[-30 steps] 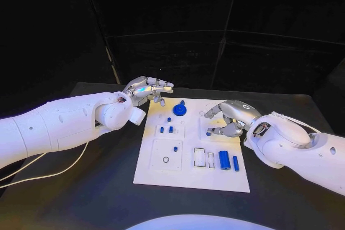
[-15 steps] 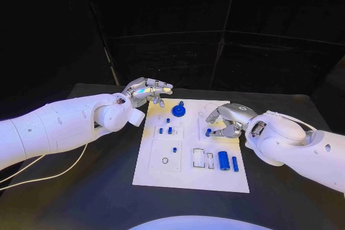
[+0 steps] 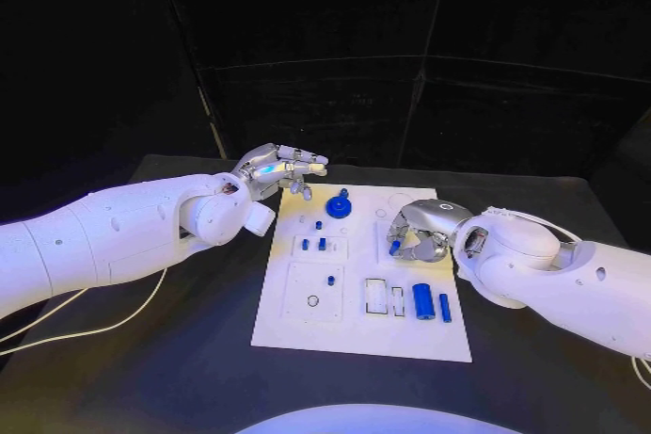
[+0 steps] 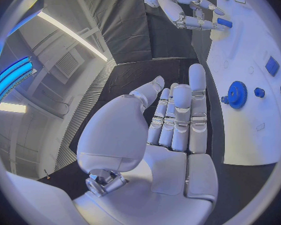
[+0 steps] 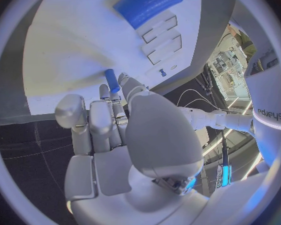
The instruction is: Assemble the parts on the task board
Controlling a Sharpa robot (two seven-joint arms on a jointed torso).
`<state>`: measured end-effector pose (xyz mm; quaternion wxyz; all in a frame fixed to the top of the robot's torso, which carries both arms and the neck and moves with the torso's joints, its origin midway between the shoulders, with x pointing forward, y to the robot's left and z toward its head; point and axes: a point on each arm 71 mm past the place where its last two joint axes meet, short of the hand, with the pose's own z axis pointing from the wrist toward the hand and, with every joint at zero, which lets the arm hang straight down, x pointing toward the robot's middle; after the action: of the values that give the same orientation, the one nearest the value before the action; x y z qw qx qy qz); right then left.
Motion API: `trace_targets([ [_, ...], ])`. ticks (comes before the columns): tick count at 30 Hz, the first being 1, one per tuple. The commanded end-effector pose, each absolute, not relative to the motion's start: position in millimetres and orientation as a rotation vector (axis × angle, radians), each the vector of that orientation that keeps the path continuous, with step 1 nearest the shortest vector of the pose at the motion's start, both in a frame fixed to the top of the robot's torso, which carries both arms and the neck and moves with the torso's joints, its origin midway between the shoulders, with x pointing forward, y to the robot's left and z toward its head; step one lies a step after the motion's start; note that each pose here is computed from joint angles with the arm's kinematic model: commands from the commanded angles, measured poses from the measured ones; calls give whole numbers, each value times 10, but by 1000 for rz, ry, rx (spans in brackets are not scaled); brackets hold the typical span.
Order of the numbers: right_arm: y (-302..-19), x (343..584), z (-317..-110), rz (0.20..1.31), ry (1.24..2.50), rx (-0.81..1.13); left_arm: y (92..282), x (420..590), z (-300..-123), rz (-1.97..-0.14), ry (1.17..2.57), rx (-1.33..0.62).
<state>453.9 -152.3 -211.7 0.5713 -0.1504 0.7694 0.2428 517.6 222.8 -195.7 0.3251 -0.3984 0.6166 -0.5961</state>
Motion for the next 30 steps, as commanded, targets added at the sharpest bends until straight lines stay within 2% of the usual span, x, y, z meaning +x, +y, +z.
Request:
trace_targets([
  [1,-1515,4543,-2137,549,1832,-376,2215,5179,-1935,-1585,1605,-1037],
  [10,-1495,4567,-2140,543,1820,-360,2215,5179,-1937,-1585,1608,-1037],
  [16,-1507,4581,-2108,538,1769,-341,2220,5179,-1937,-1584,1608,-1038],
  [23,-1518,4528,-2031,571,1699,-329,2230,5181,-1938,-1582,1607,-1039],
  [30,-1537,4410,-1951,631,1689,-283,2240,5183,-1939,-1579,1606,-1040],
])
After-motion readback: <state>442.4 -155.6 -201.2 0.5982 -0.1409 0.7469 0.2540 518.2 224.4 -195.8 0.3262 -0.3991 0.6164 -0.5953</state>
